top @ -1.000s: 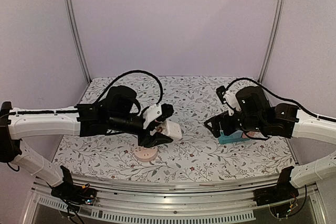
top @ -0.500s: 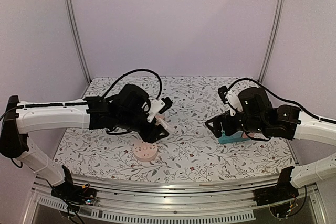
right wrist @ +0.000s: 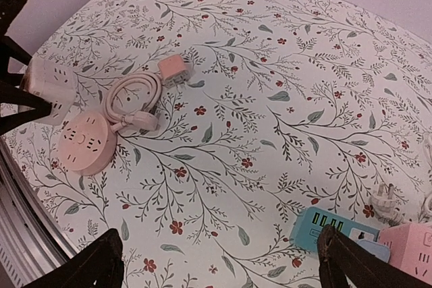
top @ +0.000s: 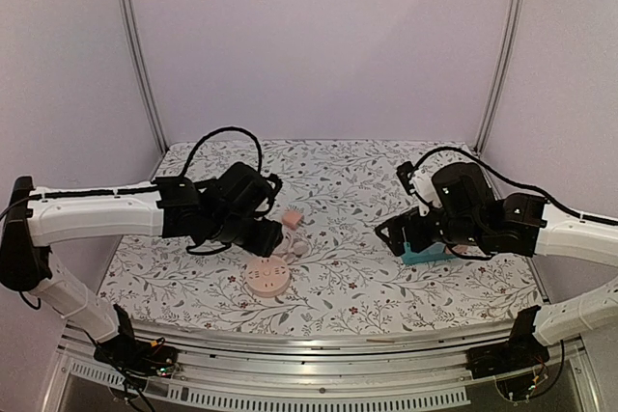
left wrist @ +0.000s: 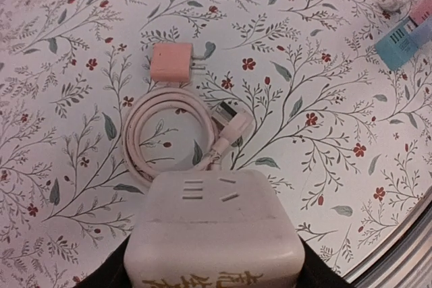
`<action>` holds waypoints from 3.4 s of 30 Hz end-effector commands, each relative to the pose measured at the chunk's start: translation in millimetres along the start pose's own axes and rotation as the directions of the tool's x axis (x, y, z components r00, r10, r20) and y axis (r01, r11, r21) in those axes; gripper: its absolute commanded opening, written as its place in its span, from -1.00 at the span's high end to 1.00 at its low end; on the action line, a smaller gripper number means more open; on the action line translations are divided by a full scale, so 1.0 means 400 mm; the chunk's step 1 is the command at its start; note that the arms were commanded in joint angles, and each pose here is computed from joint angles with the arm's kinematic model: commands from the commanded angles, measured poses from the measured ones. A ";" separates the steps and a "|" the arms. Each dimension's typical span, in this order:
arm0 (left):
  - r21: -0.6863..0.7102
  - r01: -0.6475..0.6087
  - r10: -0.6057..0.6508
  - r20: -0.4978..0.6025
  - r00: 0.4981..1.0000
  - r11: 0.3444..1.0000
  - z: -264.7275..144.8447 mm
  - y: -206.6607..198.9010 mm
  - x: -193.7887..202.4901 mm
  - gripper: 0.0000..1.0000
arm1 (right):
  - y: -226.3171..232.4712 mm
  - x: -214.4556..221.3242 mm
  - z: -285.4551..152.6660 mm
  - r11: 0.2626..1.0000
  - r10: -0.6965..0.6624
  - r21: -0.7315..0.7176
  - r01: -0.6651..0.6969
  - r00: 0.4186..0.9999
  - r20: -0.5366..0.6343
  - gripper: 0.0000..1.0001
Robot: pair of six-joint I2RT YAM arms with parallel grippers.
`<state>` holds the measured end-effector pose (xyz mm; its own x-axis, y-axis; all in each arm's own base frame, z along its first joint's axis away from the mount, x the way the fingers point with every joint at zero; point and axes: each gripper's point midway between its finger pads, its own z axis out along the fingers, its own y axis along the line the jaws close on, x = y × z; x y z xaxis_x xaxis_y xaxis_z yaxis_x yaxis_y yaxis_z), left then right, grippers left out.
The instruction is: Insert the plug
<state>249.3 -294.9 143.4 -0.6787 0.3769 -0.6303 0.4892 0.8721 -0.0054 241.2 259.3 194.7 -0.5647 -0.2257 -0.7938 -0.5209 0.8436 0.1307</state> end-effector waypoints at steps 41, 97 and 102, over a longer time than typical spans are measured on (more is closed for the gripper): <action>-0.381 0.515 -0.622 -0.253 0.741 0.768 0.006 0.082 0.147 1.00 | -0.020 0.006 -0.001 0.999 0.028 0.029 -0.028 0.999 0.022 -0.98; -0.382 0.474 -0.597 -0.335 0.729 0.794 0.058 0.067 0.199 1.00 | -0.016 0.014 0.004 1.000 0.012 0.019 -0.012 1.000 0.009 -0.98; -0.373 0.471 -0.591 -0.342 0.731 0.799 0.054 0.050 0.202 1.00 | -0.015 0.014 0.002 1.000 0.010 0.018 -0.010 1.000 0.009 -0.98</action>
<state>227.4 -251.7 81.5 -0.9647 -0.1391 -0.2236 -0.1397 0.9901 -0.0136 243.2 254.2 188.8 -0.5692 -0.2068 -0.7958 -0.4931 0.8603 0.1291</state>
